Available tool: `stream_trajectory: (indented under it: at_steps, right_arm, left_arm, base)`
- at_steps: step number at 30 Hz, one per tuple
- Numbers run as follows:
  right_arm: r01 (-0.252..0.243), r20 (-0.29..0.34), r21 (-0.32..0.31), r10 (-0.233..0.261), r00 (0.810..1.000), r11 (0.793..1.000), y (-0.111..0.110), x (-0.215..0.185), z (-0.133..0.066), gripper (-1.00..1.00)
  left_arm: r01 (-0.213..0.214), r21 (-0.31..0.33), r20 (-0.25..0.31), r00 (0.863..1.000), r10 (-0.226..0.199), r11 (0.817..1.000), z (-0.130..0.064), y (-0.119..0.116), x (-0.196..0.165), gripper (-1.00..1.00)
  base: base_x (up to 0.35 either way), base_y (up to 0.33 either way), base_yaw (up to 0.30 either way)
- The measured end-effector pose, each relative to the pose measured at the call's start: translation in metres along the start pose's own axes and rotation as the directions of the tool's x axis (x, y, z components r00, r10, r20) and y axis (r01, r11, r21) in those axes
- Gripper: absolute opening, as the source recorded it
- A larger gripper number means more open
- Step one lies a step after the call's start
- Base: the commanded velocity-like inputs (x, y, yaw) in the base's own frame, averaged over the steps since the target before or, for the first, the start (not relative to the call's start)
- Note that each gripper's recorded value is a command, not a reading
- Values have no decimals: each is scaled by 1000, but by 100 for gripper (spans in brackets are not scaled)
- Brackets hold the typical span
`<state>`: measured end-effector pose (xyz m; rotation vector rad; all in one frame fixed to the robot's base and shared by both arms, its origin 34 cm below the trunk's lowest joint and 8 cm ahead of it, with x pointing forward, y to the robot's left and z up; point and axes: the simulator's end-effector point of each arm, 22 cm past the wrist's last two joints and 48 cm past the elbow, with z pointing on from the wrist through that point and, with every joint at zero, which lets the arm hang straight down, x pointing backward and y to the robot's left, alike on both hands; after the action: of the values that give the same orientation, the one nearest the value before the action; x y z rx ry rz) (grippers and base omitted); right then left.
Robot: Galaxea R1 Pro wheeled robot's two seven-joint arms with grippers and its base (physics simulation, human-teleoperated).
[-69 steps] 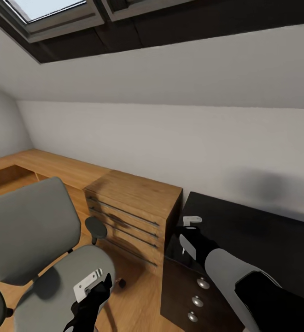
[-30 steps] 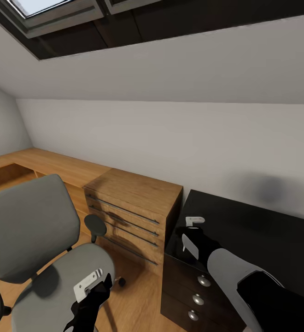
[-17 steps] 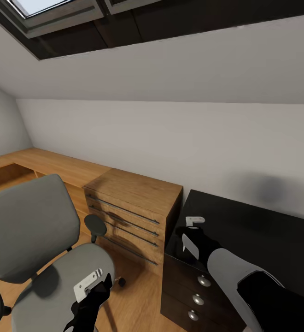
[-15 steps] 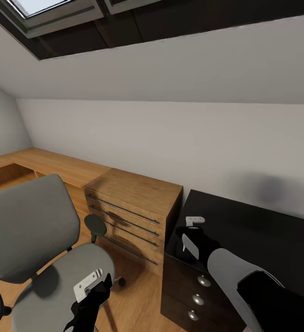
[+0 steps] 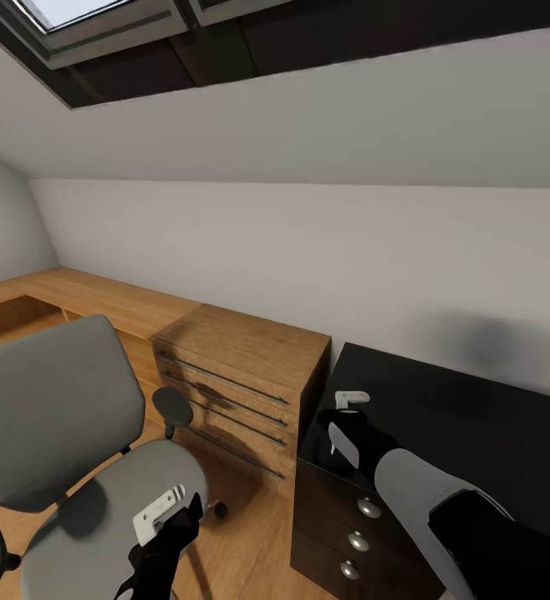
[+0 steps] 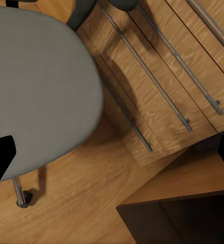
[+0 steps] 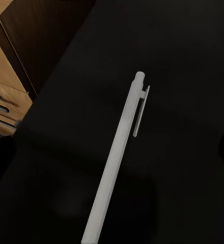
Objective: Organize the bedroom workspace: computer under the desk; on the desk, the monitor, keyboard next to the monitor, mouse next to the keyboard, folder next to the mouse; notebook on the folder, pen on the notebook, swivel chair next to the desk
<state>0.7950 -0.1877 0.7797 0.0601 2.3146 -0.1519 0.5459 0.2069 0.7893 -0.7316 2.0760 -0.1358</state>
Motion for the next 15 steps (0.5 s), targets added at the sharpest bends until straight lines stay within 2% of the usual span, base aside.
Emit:
stream_trajectory:
  at_steps: [15]
  right_arm:
    - [-1, 1, 2, 1, 1000, 1000, -2, 0, 0, 100]
  left_arm:
    - [-2, 1, 1, 1000, 2, 1000, 0, 0, 0, 100]
  base:
    - [0, 0, 0]
